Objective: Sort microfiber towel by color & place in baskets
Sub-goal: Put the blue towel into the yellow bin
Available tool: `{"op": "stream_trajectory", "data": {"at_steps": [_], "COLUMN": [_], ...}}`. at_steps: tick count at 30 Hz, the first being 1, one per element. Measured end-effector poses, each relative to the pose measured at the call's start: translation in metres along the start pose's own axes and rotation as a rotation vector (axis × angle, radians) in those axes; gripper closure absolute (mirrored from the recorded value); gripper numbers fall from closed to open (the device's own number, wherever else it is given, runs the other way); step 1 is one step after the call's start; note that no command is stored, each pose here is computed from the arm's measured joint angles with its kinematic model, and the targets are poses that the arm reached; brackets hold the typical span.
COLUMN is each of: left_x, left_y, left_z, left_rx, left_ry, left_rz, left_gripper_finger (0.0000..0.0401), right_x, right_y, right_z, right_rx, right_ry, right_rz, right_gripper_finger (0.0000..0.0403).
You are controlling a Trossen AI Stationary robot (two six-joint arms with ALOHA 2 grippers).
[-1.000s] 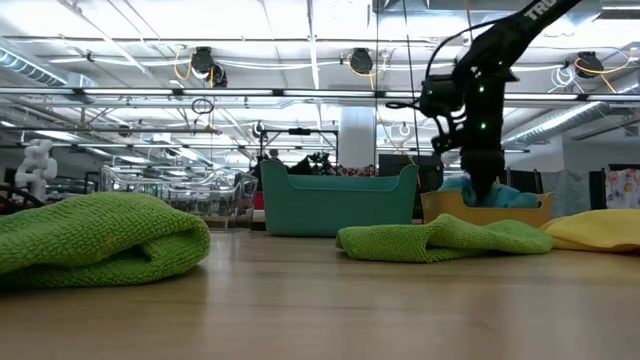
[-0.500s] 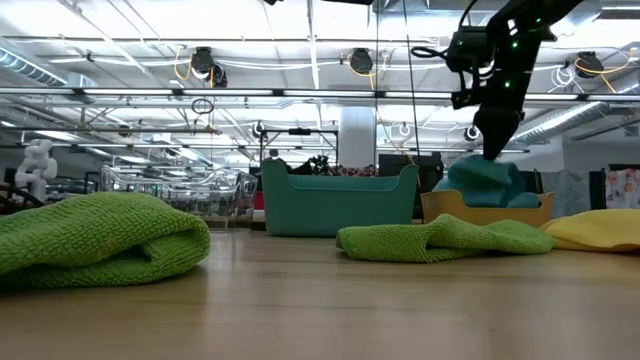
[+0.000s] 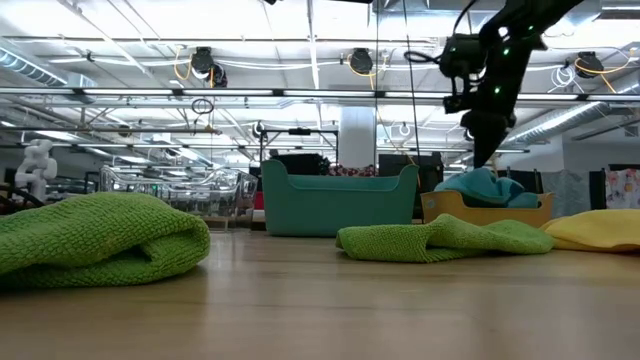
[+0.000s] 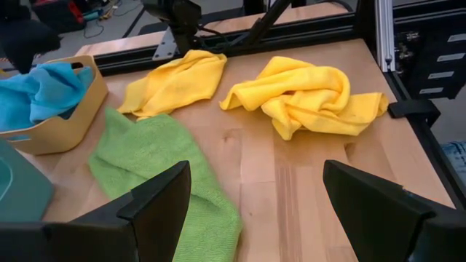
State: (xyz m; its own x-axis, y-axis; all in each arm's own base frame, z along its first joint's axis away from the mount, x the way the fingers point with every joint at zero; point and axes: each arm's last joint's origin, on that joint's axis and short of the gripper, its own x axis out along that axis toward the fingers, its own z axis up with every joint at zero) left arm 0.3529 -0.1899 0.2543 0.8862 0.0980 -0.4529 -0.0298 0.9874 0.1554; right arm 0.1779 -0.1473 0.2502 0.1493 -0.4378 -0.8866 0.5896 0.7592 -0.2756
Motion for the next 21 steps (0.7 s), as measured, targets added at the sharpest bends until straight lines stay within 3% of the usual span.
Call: {"op": "stream_trajectory", "data": {"at_steps": [3, 13, 17, 21], "left_x": [0.0, 0.002, 0.005, 0.008], "left_y": [0.0, -0.003, -0.005, -0.006], "left_z": [0.0, -0.003, -0.005, -0.008], "left_rx": [0.0, -0.002, 0.008, 0.014], "left_ry": [0.0, 0.014, 0.022, 0.035], "left_rz": [0.0, -0.035, -0.062, -0.07], "left_gripper_finger": [0.0083, 0.0083, 0.0083, 0.0083], "right_x": [0.016, 0.093, 0.099, 0.084], "right_y": [0.004, 0.017, 0.019, 0.015], "right_z": [0.005, 0.013, 0.013, 0.011], "right_rx": [-0.001, -0.008, -0.025, -0.008], "right_ry": [0.045, 0.253, 0.267, 0.249], "right_rz": [0.006, 0.018, 0.021, 0.019], "right_gripper_finger": [0.0393, 0.04, 0.04, 0.0402]}}
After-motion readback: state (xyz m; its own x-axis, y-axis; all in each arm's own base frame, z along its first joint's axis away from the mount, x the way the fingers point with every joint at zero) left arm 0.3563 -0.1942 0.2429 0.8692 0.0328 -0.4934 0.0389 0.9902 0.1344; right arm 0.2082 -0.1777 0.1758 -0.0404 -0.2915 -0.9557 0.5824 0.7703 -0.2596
